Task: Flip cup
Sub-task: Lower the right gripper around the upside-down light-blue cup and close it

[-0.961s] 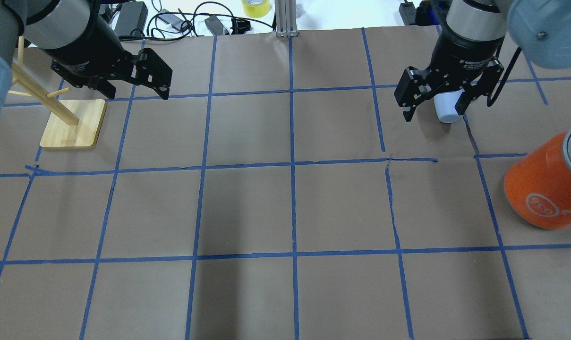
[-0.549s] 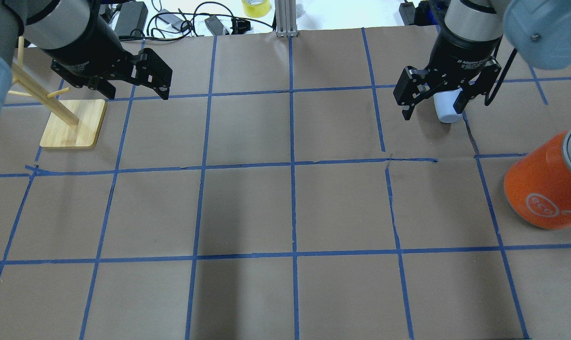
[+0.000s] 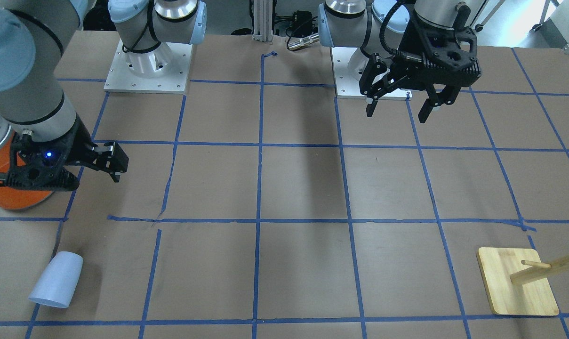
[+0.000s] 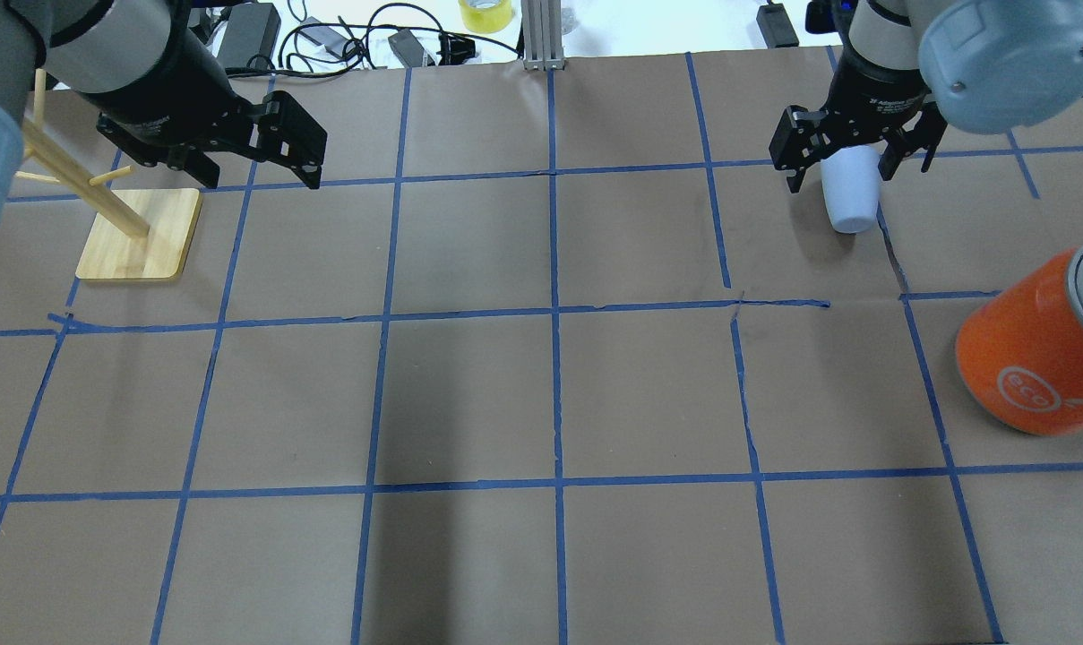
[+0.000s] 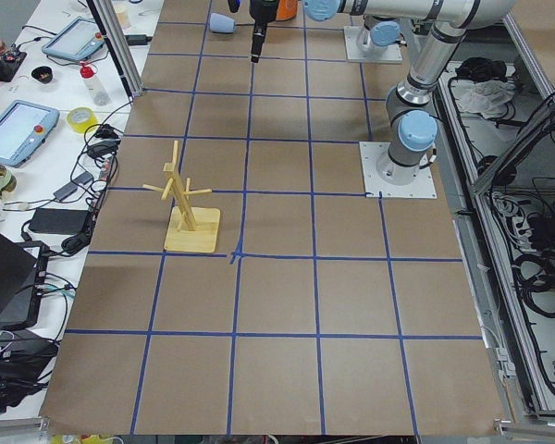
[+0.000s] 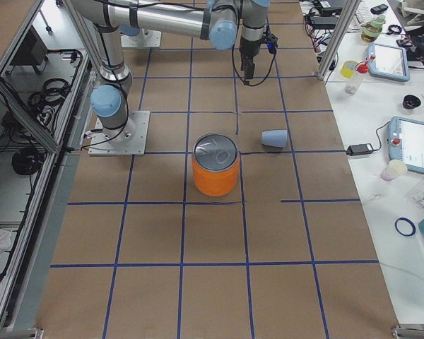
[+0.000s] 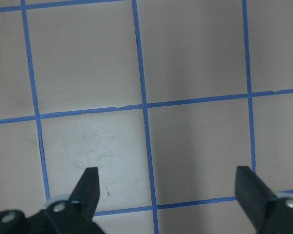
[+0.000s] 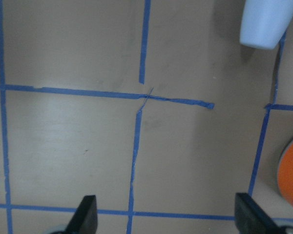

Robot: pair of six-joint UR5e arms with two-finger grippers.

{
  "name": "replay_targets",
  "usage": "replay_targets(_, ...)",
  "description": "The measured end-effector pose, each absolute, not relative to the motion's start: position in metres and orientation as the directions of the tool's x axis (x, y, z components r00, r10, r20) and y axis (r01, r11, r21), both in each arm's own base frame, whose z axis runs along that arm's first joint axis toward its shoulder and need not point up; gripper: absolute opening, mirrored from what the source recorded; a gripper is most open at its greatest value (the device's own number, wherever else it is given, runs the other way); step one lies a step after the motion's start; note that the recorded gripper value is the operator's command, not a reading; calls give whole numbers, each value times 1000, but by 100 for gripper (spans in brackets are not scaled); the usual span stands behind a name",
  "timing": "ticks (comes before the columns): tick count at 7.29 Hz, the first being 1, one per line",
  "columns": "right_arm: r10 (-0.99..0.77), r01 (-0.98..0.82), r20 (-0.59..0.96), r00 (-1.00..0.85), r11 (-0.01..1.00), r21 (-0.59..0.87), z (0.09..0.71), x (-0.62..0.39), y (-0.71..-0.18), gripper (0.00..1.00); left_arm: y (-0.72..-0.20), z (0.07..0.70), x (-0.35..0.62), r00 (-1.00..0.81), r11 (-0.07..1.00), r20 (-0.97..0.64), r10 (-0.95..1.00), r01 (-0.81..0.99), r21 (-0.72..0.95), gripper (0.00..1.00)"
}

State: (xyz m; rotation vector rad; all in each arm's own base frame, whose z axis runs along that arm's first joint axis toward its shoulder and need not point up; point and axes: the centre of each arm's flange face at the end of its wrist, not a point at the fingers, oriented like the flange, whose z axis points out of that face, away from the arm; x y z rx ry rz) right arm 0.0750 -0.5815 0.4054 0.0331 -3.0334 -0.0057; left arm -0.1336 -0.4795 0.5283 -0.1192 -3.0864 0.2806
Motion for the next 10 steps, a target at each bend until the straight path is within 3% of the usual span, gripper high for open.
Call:
replay_targets(4,171,164,131,-977,984,-64,309,16,-642,100,-480,528,-134,-996,981,33,80,73,-182,100)
replay_targets(9,254,239,127,-959,963,-125,213,-36,-682,100,-479,528,-134,-996,980,34,81,74,-182,100)
replay_targets(10,260,245,124,-958,961,-127,205,-41,-686,86,-479,528,-134,-996,980,34,81,74,-182,100)
